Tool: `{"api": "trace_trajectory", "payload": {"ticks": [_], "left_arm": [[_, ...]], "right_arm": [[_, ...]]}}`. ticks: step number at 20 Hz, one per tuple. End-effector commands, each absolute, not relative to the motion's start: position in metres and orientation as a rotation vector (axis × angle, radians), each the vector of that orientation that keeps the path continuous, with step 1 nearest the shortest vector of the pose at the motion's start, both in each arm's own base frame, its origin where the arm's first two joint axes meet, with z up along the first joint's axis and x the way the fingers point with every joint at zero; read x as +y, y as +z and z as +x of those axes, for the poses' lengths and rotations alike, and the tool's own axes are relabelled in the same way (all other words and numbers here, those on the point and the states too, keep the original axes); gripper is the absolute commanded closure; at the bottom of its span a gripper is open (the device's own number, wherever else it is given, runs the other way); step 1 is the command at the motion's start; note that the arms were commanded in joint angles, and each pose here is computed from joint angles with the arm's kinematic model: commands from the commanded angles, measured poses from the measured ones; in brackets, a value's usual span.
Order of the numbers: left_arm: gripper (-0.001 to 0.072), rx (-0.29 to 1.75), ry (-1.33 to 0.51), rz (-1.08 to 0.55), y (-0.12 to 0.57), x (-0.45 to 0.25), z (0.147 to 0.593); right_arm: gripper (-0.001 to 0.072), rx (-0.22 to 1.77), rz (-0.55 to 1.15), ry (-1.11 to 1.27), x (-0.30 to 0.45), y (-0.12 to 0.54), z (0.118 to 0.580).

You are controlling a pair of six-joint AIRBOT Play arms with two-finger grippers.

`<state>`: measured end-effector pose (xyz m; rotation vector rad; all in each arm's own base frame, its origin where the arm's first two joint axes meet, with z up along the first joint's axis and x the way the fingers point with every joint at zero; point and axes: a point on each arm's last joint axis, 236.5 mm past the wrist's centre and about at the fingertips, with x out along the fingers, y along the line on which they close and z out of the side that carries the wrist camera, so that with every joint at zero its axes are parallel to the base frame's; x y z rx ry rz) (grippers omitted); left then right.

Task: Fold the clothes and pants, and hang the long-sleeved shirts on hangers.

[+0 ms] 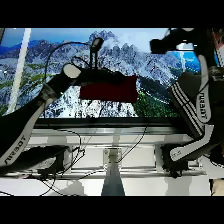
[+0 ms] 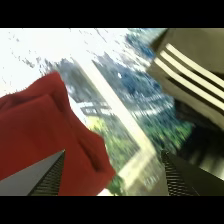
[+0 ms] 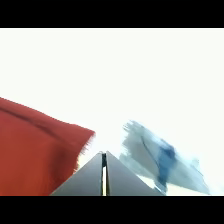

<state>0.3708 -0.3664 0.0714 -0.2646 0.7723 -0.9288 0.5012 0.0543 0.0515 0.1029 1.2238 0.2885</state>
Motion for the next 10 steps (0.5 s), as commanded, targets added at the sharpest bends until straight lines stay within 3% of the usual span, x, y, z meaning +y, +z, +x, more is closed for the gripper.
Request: {"api": "trace_trajectory", "payload": {"ticks": [1,3,4,5,6,8,10], "left_arm": [[-0.0009,0.707,-0.849,-0.273,0.07,-0.367,0.392],[-0.0009,0.683,-0.812,-0.291,0.081,-0.345,0.407],[-0.0009,0.676,-0.796,-0.3,0.085,-0.335,0.413],[-0.0008,0.672,-0.782,-0.308,0.087,-0.325,0.419],[-0.0008,0.671,-0.77,-0.314,0.088,-0.317,0.424],[-0.0008,0.681,-0.762,-0.322,0.087,-0.307,0.428],[-0.0008,0.701,-0.77,-0.326,0.085,-0.303,0.426]], "right_arm": [[0.0701,1.394,0.206,0.24,-0.011,0.019,0.455],[0.0656,1.476,0.366,0.371,0.011,-0.015,0.426],[0.0477,1.491,0.483,0.428,0.032,-0.029,0.416],[0.0232,1.488,0.602,0.485,0.057,-0.043,0.407],[0.015,1.468,0.692,0.532,0.081,-0.054,0.402],[0.0115,1.421,0.81,0.578,0.125,-0.077,0.393],[0.0027,1.392,0.864,0.512,0.158,-0.102,0.392]]}}
